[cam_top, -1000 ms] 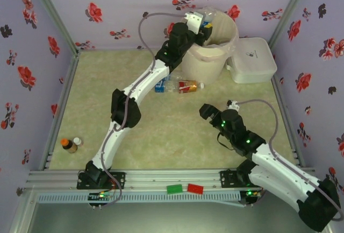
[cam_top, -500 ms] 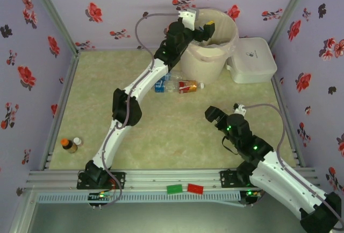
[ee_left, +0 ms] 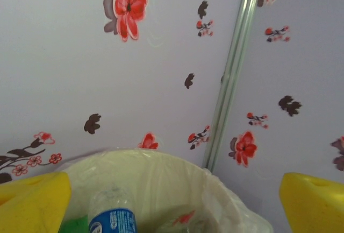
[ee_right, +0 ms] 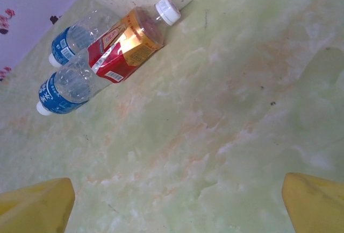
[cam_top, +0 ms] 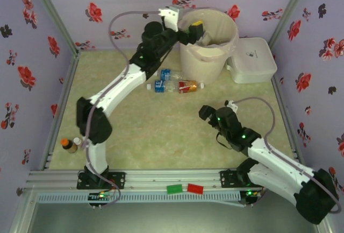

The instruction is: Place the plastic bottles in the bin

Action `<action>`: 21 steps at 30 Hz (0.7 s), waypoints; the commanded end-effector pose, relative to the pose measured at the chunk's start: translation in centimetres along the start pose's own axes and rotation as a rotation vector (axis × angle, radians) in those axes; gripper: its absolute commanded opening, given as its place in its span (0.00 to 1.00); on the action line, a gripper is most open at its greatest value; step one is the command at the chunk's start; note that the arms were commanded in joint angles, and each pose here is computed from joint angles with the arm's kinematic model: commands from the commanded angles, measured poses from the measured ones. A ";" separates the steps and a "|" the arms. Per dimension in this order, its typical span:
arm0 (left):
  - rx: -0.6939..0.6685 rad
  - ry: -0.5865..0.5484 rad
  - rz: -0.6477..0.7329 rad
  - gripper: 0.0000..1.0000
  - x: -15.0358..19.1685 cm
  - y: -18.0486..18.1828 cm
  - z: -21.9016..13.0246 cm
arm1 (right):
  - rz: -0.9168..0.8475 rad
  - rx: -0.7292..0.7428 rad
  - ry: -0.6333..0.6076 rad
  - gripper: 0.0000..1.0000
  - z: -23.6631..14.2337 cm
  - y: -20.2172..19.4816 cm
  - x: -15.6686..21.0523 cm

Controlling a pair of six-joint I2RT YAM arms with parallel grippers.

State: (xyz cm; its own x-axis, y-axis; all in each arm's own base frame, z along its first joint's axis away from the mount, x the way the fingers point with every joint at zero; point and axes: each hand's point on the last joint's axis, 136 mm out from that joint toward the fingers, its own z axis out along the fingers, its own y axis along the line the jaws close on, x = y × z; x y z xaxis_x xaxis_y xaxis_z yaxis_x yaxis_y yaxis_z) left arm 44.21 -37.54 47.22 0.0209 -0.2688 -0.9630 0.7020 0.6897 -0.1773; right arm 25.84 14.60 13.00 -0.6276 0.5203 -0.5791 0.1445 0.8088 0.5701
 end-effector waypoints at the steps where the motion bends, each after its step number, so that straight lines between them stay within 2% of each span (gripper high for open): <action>1: 0.012 -0.040 -0.026 1.00 -0.9 -0.1 -4.1 | -0.111 -0.071 -0.045 1.00 0.5 3.9 -2.2; 9: -0.105 0.132 -0.115 1.00 6.3 2.3 -13.8 | -0.475 -0.128 0.110 1.00 4.8 9.8 -2.4; 12: -0.200 0.199 -0.170 1.00 10.0 4.2 -17.3 | -0.574 -0.166 0.186 1.00 6.6 11.9 -2.0; 18: -0.445 0.321 -0.297 1.00 17.5 9.2 -25.8 | -0.736 -0.154 0.302 1.00 10.3 13.4 -1.1; 21: -0.557 0.339 -0.376 1.00 19.4 11.3 -29.9 | -0.802 -0.121 0.327 1.00 12.0 13.4 -1.1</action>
State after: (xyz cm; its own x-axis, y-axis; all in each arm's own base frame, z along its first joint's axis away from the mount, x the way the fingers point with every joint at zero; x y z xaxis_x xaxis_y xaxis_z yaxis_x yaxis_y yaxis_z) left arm 31.90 -18.02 21.63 -0.4241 -0.2793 -0.8615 0.2941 0.8572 -0.4227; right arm 37.53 28.20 15.02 -0.7119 -0.1848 -0.6775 -0.4288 0.8784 0.2109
